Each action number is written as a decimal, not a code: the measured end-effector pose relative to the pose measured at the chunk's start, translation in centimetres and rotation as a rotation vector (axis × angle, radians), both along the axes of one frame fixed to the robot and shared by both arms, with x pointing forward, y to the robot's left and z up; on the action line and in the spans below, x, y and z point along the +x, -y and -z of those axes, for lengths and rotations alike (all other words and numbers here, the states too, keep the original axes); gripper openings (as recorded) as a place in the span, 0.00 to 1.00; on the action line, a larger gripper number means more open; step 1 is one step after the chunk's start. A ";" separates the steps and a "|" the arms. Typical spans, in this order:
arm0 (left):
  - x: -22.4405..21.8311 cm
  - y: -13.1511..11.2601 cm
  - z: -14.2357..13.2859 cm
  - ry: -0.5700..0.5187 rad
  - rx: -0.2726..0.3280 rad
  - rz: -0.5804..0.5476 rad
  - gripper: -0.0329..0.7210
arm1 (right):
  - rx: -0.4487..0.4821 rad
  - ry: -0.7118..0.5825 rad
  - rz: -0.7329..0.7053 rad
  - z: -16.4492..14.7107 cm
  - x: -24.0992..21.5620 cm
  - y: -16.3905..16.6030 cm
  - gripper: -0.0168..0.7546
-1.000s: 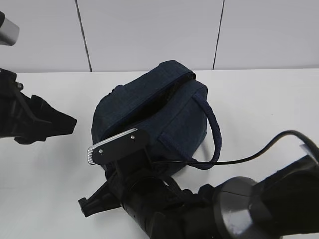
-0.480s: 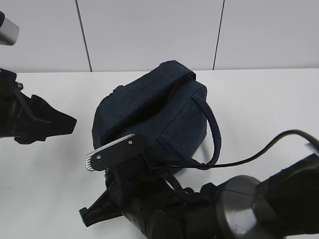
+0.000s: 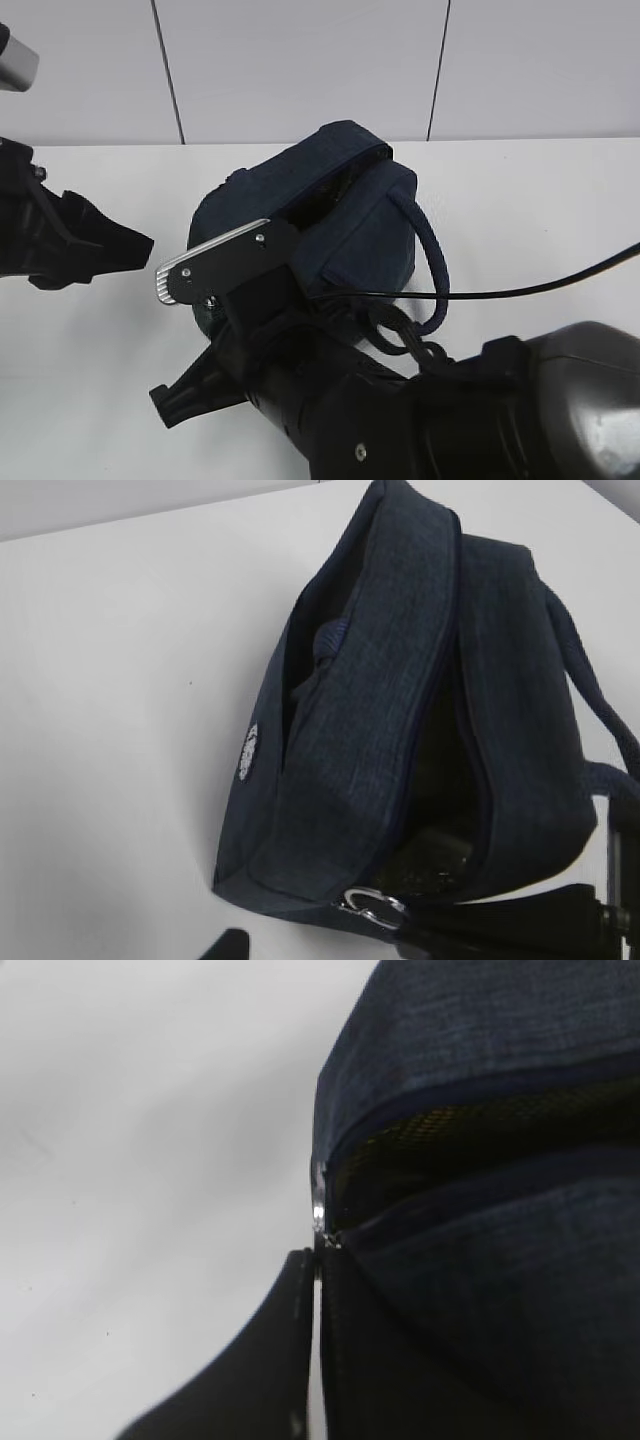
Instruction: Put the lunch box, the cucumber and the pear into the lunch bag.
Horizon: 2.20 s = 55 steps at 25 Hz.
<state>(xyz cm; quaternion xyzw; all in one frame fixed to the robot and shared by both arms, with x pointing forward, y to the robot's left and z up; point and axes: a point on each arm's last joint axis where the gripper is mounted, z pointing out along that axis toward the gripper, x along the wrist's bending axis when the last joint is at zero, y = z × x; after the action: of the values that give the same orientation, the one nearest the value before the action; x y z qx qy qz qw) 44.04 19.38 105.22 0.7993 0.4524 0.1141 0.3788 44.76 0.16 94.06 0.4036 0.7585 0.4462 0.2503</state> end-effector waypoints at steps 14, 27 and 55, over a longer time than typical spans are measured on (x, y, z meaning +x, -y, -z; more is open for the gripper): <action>-0.2 0.0 0.1 -0.018 0.005 0.011 0.47 | 0.054 0.079 -0.002 -4.0 -0.3 0.8 0.02; 1.6 1.3 -1.2 -0.103 -0.055 0.134 0.37 | 0.024 0.144 0.043 -6.8 -0.3 2.1 0.02; 8.7 -0.8 4.2 -0.180 -0.211 0.302 0.44 | 0.033 0.095 0.055 -7.7 2.0 2.9 0.03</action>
<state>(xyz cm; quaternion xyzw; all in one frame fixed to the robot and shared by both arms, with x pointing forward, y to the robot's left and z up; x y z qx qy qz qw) 52.70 20.14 101.02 0.8209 0.3689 -0.0638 0.4312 46.73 -2.72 101.78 0.4066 0.7270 0.4704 0.2915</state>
